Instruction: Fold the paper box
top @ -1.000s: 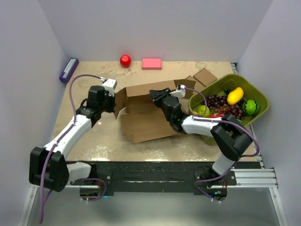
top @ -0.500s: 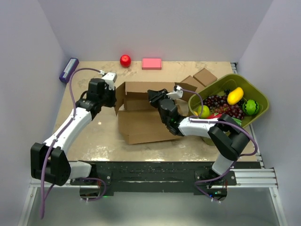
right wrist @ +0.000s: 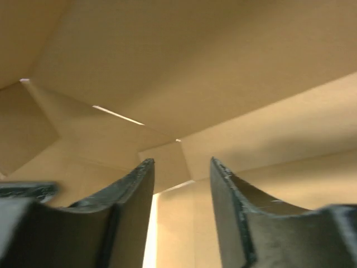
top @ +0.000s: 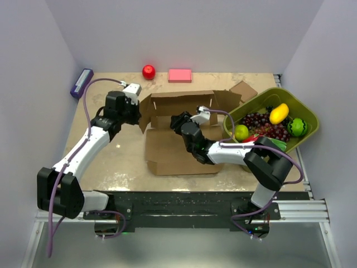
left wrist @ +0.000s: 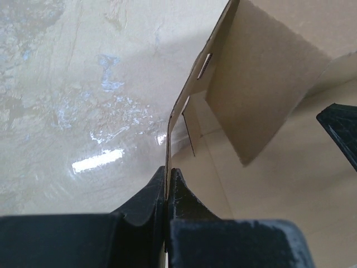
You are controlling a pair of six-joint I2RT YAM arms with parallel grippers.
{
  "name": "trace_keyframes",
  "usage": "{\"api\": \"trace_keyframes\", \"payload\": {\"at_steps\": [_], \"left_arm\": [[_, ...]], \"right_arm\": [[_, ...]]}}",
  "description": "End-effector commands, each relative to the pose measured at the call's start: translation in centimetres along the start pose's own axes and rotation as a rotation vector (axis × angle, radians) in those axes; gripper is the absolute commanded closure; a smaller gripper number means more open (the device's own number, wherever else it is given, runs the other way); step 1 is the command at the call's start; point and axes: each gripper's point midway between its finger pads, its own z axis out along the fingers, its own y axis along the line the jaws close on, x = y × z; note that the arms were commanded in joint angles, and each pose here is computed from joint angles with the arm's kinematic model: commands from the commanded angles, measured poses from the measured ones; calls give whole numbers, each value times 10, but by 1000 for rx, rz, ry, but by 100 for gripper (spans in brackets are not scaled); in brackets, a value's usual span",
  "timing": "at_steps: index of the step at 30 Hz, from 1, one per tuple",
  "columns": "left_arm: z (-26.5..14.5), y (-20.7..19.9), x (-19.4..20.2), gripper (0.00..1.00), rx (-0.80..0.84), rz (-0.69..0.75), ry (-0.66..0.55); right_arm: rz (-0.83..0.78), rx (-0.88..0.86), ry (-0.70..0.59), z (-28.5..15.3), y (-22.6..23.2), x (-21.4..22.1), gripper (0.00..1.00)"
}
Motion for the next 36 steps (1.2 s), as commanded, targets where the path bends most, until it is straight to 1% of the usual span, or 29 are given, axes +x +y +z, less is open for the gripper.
{"api": "trace_keyframes", "payload": {"at_steps": [1,4,6,8,12,13,15,16,19,20,25,31,34,36], "left_arm": [[-6,-10,-15,100,39,97,-112],[-3,-10,-13,100,37,110,-104],[-1,-9,-11,100,36,108,-95],[0,-9,-10,100,34,106,-89],[2,-9,-9,100,36,91,-80],[2,-10,-9,100,39,88,-78],[4,-12,-6,100,48,75,-65],[4,-12,-5,100,48,65,-62],[6,-14,0,100,53,43,-41],[7,-16,2,100,55,37,-33],[8,-24,13,100,72,-12,2],[8,-30,34,100,41,-52,36],[9,-27,45,100,-2,-50,55],[10,-28,49,100,-18,-35,72]], "right_arm": [[-4,42,-78,-3,6,-33,46],[-19,24,-70,-10,12,-40,42],[-31,-5,-32,-14,16,-34,41],[-55,-47,33,-22,24,-16,43],[-120,-105,192,-42,23,44,49],[-129,-99,249,-45,15,71,51],[-122,-115,335,-50,9,100,54],[-117,-95,382,-50,-4,122,55],[-92,-94,448,-51,-14,147,56],[-103,-76,466,-50,-24,158,57],[-122,-52,502,-47,-30,172,58],[-121,-39,489,-47,-31,167,58],[-106,-56,469,-50,-23,155,55],[-107,-53,451,-52,-22,146,46]]}}
